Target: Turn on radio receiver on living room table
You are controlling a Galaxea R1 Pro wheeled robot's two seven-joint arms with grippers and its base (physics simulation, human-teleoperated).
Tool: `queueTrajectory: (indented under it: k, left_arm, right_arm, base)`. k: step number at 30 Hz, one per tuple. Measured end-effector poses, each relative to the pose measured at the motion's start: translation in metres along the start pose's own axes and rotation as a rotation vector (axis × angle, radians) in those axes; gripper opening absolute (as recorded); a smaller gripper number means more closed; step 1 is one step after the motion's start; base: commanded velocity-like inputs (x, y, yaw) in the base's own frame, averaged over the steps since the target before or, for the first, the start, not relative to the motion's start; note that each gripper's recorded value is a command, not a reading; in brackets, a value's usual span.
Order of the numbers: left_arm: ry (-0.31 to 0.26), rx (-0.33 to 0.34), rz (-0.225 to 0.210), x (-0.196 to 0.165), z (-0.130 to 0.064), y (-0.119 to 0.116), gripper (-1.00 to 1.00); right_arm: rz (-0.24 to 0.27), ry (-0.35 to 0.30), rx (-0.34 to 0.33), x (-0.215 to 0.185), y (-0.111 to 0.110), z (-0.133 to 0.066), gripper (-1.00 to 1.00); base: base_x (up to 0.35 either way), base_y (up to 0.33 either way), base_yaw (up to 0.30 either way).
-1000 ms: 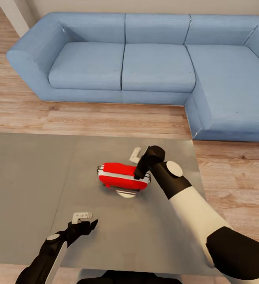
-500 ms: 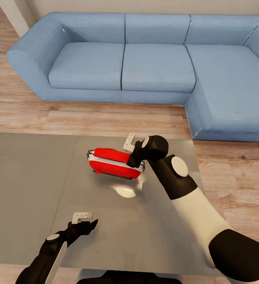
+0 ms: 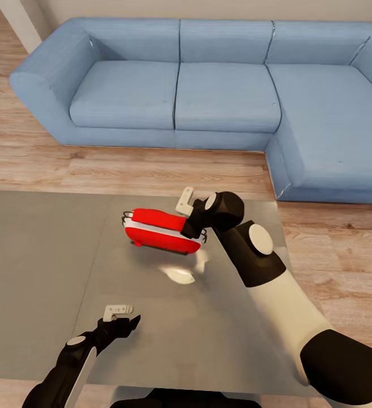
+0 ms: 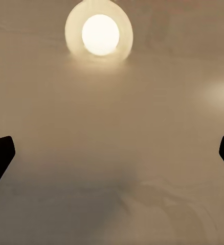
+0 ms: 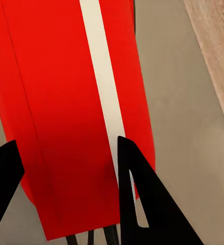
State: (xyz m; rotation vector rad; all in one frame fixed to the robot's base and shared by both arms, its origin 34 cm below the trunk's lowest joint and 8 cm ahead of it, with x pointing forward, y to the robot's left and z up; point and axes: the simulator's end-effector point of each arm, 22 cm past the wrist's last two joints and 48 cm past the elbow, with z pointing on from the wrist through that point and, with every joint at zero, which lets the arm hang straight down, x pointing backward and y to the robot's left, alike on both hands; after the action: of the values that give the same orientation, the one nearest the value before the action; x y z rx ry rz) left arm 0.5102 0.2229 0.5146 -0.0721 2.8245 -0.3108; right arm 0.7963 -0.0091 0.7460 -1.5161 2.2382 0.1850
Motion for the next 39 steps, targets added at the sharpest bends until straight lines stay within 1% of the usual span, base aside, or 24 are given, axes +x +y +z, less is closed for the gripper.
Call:
queueTrajectory:
  k: [4,6,7,11,14,17,19,21,23,25,27,28,29,30,32,33,36,37,39]
  left_arm:
    - [0.0,0.0,0.0,0.0,0.0,0.0,1.0]
    - [-0.001,0.0,0.0,0.0,0.0,0.0,1.0]
    - [-0.001,0.0,0.0,0.0,0.0,0.0,1.0]
    - [-0.001,0.0,0.001,0.0,0.0,0.0,1.0]
    - [-0.001,0.0,0.001,-0.001,0.0,0.0,1.0]
    - [-0.002,0.002,0.0,-0.001,0.0,-0.001,1.0]
    - [-0.003,0.003,0.0,-0.002,0.0,-0.002,1.0]
    - [-0.007,0.008,0.001,-0.004,-0.001,-0.004,1.0]
    - [-0.027,0.025,0.006,-0.014,-0.003,-0.011,1.0]
    - [-0.066,0.069,0.015,-0.035,-0.01,-0.025,1.0]
    - [-0.079,0.12,0.023,-0.053,-0.021,-0.04,1.0]
    - [-0.077,0.132,0.025,-0.057,-0.024,-0.044,1.0]
    - [-0.067,0.149,0.025,-0.063,-0.029,-0.05,1.0]
    - [-0.062,0.156,0.026,-0.067,-0.031,-0.052,1.0]
    - [-0.051,0.174,0.027,-0.084,-0.037,-0.06,1.0]
    - [-0.05,0.18,0.029,-0.093,-0.039,-0.062,1.0]
    - [-0.046,0.187,0.031,-0.109,-0.04,-0.065,1.0]
    - [-0.044,0.193,0.03,-0.119,-0.041,-0.068,1.0]
    - [-0.046,0.203,0.026,-0.132,-0.042,-0.071,1.0]
  right_arm:
    - [-0.003,-0.015,-0.01,-0.005,0.002,-0.005,-1.0]
    - [-0.01,-0.039,-0.027,-0.013,0.006,-0.014,-1.0]
    - [-0.013,-0.045,-0.023,-0.015,0.005,-0.016,-1.0]
    - [-0.03,-0.076,0.021,-0.025,-0.005,-0.032,-1.0]
    - [-0.033,-0.088,0.042,-0.029,-0.01,-0.039,-1.0]
    - [-0.042,-0.107,0.082,-0.035,-0.018,-0.048,-1.0]
    - [-0.041,-0.097,0.104,-0.029,-0.025,-0.049,-1.0]
    - [-0.05,-0.063,0.166,-0.01,-0.044,-0.05,-1.0]
    - [-0.049,-0.038,0.226,0.006,-0.06,-0.051,-1.0]
    - [-0.05,-0.013,0.293,0.02,-0.076,-0.052,-1.0]
    - [-0.046,-0.002,0.353,0.03,-0.088,-0.054,-1.0]
    - [-0.046,0.001,0.371,0.032,-0.091,-0.054,-1.0]
    - [-0.033,0.003,0.393,0.036,-0.092,-0.053,-1.0]
    - [-0.037,0.009,0.415,0.04,-0.095,-0.053,-1.0]
    - [-0.038,0.022,0.487,0.053,-0.098,-0.05,-1.0]
    - [-0.053,0.025,0.533,0.059,-0.099,-0.05,-1.0]
    - [-0.094,0.008,0.618,0.065,-0.098,-0.049,-1.0]
    - [-0.136,-0.015,0.672,0.066,-0.097,-0.05,-1.0]
    - [-0.164,-0.034,0.711,0.069,-0.093,-0.05,-1.0]
  base:
    - [0.0,0.0,0.0]
    - [0.0,0.0,0.0]
    - [0.0,0.0,0.0]
    - [0.0,0.0,0.0]
    - [0.0,0.0,0.0]
    - [0.0,0.0,0.0]
    - [0.0,0.0,0.0]
    - [0.0,0.0,0.0]
    - [0.0,0.0,0.0]
    - [0.0,0.0,0.0]
    - [0.0,0.0,0.0]
    - [0.0,0.0,0.0]
    - [0.0,0.0,0.0]
    - [0.0,0.0,0.0]
    - [0.0,0.0,0.0]
    - [0.0,0.0,0.0]
    - [0.0,0.0,0.0]
    - [0.0,0.0,0.0]
    - [0.0,0.0,0.0]
